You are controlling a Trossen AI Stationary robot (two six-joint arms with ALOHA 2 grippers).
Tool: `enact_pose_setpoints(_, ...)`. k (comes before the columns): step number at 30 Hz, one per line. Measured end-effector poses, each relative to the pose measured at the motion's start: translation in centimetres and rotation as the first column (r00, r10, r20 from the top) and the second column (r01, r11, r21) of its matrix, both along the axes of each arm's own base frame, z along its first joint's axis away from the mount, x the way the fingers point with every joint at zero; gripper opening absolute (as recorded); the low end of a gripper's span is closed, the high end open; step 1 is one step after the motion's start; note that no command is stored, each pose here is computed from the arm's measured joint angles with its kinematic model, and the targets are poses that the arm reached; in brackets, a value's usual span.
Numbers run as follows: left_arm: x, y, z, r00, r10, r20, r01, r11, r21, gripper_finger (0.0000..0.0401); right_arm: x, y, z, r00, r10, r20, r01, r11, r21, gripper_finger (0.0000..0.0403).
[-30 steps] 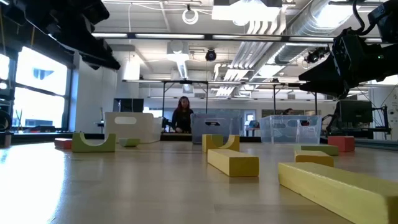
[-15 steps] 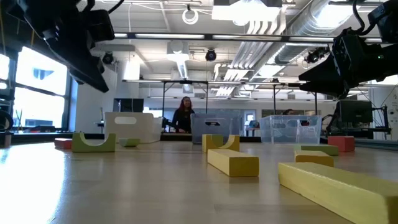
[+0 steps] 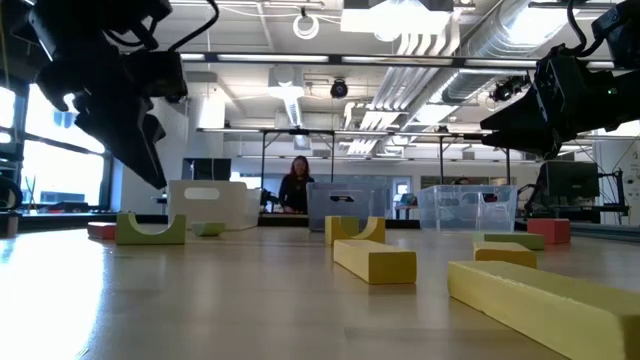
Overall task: Sort & place blocks by color
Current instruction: Put the green block into the white bin
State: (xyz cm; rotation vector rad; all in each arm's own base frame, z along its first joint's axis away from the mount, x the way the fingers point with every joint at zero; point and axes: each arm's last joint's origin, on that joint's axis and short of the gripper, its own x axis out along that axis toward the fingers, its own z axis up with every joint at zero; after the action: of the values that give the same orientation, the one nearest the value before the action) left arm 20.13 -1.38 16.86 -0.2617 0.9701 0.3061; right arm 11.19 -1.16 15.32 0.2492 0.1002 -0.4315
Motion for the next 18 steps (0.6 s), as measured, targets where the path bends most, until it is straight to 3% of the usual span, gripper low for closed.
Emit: enact_pose_setpoints(18,1.4,-0.3,-2.1,0.999,-0.007,-0.054,0.007,1.0,0.001,0.0184,0.0,0.0,0.0,1.0,0.0,-0.004,0.0,1.0,0.0,0.0232)
